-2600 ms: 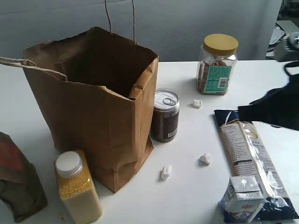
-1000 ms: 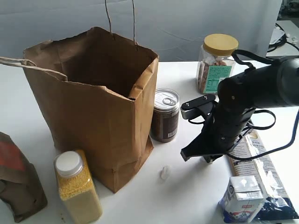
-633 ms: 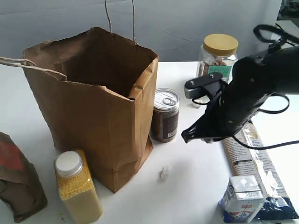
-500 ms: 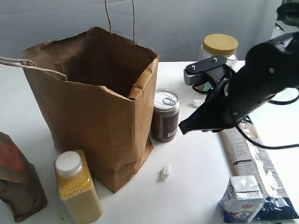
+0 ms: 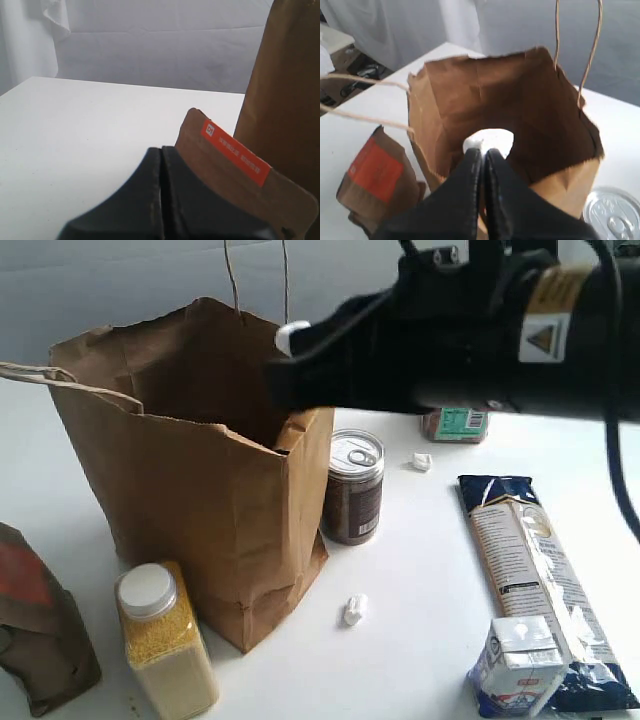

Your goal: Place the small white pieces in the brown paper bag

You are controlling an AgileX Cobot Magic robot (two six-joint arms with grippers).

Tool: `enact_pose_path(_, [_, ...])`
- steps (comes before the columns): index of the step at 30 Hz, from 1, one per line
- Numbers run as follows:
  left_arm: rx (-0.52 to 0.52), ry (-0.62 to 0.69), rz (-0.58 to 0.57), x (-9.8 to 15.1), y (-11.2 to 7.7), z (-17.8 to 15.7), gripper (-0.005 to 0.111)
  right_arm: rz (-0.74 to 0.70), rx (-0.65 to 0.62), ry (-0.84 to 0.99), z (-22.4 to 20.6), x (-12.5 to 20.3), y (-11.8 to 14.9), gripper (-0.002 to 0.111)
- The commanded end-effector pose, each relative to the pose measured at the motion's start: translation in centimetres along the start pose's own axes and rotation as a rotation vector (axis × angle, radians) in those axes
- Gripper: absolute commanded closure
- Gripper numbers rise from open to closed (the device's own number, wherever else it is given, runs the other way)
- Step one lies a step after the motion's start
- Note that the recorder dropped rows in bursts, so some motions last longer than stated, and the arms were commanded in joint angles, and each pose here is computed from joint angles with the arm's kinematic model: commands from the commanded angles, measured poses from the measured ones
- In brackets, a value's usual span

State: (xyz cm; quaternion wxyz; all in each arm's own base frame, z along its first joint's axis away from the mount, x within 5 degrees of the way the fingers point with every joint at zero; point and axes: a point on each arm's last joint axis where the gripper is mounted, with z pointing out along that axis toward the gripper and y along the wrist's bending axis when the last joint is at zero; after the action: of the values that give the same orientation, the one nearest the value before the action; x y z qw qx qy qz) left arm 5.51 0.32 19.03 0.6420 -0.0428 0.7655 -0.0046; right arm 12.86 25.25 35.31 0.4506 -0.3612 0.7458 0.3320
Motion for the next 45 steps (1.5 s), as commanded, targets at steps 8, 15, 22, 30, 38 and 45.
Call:
enact_pose_path(8, [0.008,-0.003,-0.012,0.1,0.0,0.0,0.107,-0.025,0.118,0.203,10.7,-3.7,0.1,0.088])
enact_pose_path(15, [0.008,-0.003,-0.012,0.1,0.0,0.0,0.107,-0.014,0.191,0.257,11.7,-3.7,-0.4,0.063])
enact_pose_path(22, [0.008,-0.003,-0.012,0.1,0.0,0.0,0.107,0.010,0.276,0.349,6.7,-3.9,0.9,0.079])
enact_pose_path(30, [0.008,-0.003,-0.012,0.1,0.0,0.0,0.107,0.052,0.250,0.372,1.7,-0.6,1.1,0.108])
enact_pose_path(38, [0.008,-0.003,-0.012,0.1,0.0,0.0,0.107,0.111,0.228,0.553,3.5,7.2,0.2,0.108])
enact_pose_path(45, [0.008,-0.003,-0.012,0.1,0.0,0.0,0.107,0.139,0.281,0.685,6.6,12.1,-2.1,0.103])
